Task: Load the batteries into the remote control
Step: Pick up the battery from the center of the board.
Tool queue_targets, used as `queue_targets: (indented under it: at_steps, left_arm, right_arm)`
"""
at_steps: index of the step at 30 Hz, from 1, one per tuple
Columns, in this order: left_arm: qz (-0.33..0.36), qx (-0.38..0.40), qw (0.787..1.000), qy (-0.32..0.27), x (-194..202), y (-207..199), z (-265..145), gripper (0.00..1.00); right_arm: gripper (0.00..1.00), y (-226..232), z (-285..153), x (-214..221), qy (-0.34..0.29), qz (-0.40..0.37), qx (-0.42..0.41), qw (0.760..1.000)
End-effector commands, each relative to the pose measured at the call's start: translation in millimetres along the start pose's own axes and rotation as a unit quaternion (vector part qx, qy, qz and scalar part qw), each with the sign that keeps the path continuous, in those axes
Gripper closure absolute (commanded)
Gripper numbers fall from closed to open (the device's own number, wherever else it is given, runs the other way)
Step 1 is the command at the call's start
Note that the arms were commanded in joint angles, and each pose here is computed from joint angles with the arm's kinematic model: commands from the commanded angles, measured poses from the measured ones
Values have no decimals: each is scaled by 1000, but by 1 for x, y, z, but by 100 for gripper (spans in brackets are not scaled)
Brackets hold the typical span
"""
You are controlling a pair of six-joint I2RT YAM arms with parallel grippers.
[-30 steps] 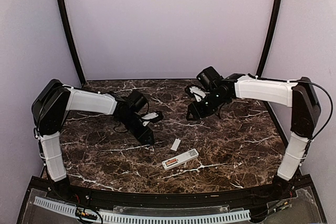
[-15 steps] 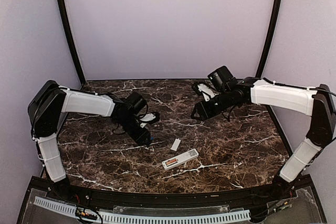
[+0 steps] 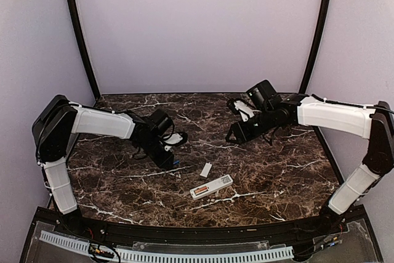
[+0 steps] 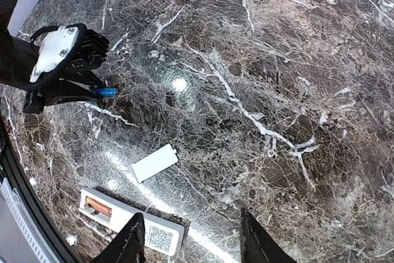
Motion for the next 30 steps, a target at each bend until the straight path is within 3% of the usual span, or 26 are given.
queue_targets:
  at_steps: [1,5,11,16,23,30]
  left_arm:
    - [2,25,990,139,54,-13,26,79]
    - [19,22,989,142,51,-17,28,83]
    - [45,22,987,152,53,-21,35,100]
    - [43,19,990,136,48,-22,29,100]
    - [52,-11,998,46,8,-19,-27,100]
    - [79,-29,994,-68,-21,-25,-99,100]
  right_arm:
    - [51,1,-5,-2,-14,-13,-8,1000]
    - [51,2,-3,-1,-13,-15,-12,1000]
    - [51,3,-2,-3,-14,-18,-18,1000]
    - [51,3,-4,-5,-15,-17,-24,999]
    - [51,4,-18,-33,-28,18,-102,994]
    - [50,12,-20,-64,-47,65,-218,973]
Point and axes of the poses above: each gripper's point midway between its finger pads, its own z axis out along the fingers, its own y axis along the line the jaws close on, x = y × z, the point moved 9 cm from there along -z, back along the fingers, and after that the axes turned 6 degrees about z, right-handed, at the moved point
